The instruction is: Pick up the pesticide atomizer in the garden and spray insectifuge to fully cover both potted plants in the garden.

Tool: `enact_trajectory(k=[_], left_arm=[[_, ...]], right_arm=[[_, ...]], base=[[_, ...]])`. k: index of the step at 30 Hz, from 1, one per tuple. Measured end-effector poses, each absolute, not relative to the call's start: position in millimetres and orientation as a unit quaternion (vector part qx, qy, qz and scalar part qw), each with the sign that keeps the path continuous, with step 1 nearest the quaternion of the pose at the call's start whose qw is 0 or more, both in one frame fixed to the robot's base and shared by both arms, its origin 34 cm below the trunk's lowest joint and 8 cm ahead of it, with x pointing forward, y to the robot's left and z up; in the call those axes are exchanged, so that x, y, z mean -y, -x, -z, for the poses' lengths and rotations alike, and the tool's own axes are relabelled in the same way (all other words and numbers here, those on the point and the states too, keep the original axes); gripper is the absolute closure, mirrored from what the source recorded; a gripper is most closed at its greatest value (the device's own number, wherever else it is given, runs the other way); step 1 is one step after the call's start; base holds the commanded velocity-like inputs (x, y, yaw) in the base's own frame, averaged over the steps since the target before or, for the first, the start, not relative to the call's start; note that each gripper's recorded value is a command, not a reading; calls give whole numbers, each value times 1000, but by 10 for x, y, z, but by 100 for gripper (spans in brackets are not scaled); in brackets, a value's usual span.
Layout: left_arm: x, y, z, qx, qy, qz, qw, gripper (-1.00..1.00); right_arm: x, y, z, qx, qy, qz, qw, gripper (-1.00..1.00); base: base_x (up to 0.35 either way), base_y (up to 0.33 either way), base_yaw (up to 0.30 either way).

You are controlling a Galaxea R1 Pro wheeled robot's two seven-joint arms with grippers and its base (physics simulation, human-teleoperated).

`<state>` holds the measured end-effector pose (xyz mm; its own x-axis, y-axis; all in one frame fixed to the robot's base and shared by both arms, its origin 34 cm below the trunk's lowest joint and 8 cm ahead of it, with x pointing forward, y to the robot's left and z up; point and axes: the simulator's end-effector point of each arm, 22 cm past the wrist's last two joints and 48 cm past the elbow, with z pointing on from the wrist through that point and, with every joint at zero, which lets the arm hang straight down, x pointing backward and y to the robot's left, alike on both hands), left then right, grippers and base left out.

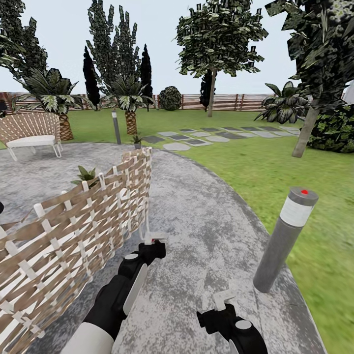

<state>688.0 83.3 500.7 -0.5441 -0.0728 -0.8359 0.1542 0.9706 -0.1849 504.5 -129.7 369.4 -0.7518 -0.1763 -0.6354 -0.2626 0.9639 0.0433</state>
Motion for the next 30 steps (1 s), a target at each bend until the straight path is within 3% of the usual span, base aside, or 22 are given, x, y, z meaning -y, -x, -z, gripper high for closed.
enact_trajectory(k=[12,24,30], left_arm=[[-578,-6809,-5034,-867,-59,124,478,100],[-555,-6800,-5031,-867,-61,126,478,100],[-555,-6801,-5028,-867,-61,126,477,100]], right_arm=[[1288,-5048,-3712,-933,119,-65,333,-100],[1296,-5036,-3699,-934,119,-65,330,-100],[1304,-5038,-3697,-934,118,-64,330,-100]], base=[[277,3,0],[295,178,-45],[87,75,-13]])
